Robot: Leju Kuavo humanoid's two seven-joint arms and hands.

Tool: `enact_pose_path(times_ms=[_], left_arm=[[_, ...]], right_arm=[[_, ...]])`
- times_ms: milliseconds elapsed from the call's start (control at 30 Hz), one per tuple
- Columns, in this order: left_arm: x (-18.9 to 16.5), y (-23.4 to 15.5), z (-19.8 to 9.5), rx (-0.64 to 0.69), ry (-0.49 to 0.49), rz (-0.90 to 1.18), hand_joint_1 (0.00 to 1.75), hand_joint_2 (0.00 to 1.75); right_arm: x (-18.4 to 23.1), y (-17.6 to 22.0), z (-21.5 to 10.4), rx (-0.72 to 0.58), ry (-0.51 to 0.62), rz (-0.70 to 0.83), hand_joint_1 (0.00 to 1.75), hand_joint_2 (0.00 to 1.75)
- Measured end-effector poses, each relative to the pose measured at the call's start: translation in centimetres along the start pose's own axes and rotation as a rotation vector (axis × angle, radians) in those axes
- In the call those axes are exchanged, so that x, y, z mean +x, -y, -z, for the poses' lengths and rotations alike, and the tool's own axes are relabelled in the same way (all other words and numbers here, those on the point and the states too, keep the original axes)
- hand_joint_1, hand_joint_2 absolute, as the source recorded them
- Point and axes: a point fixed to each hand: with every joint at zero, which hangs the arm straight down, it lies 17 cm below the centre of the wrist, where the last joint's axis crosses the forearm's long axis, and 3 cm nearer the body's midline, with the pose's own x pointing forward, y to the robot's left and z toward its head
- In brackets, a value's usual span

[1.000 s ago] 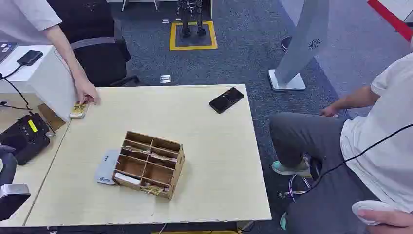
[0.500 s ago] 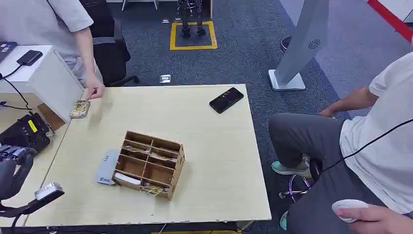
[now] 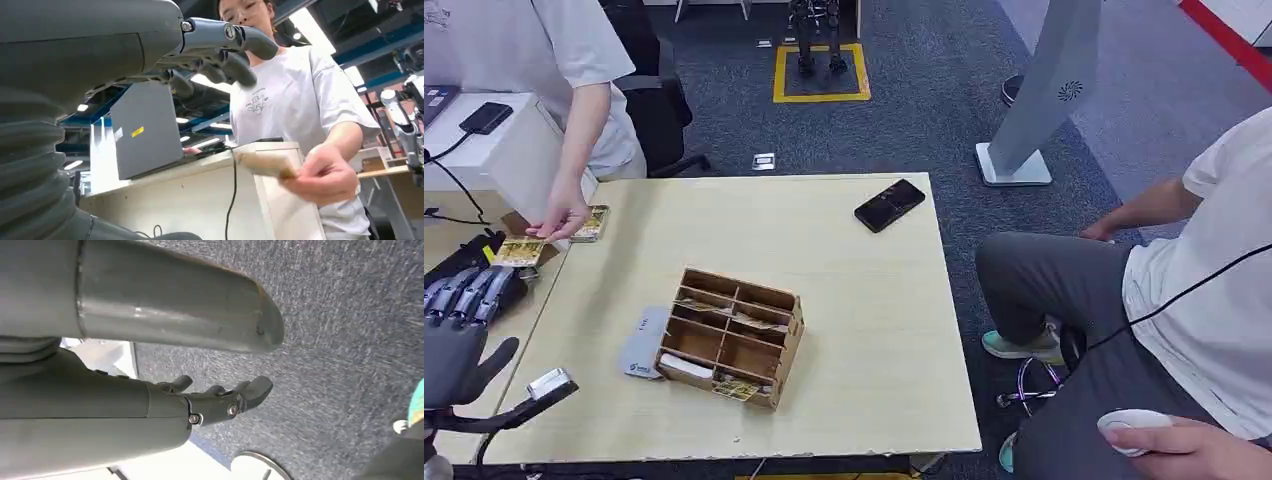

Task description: Pass the card to the sensor for recognition and then transmit it.

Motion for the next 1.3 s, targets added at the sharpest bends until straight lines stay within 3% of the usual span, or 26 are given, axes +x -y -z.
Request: enact_pose_path(times_ms=[533, 933, 1300], left_arm=[[1.6, 2.6, 1.7, -0.034, -0.015, -0.020, 0.00, 1.75], [0.5, 3.5, 4.3, -0.034, -0.091, -0.062, 0.00, 1.75], [-0.4, 4.2, 4.8, -0.047, -0.129, -0.089, 0.00, 1.75]], right_arm=[[0.6, -0.5, 0.0, 0.017, 0.012, -0.046, 0.00, 0.00], [1.0, -0.4, 0.0, 0.015, 0.026, -0.064, 0.00, 0.00], [0.9, -0.4, 0.0, 0.015, 0.021, -0.066, 0.00, 0.00]])
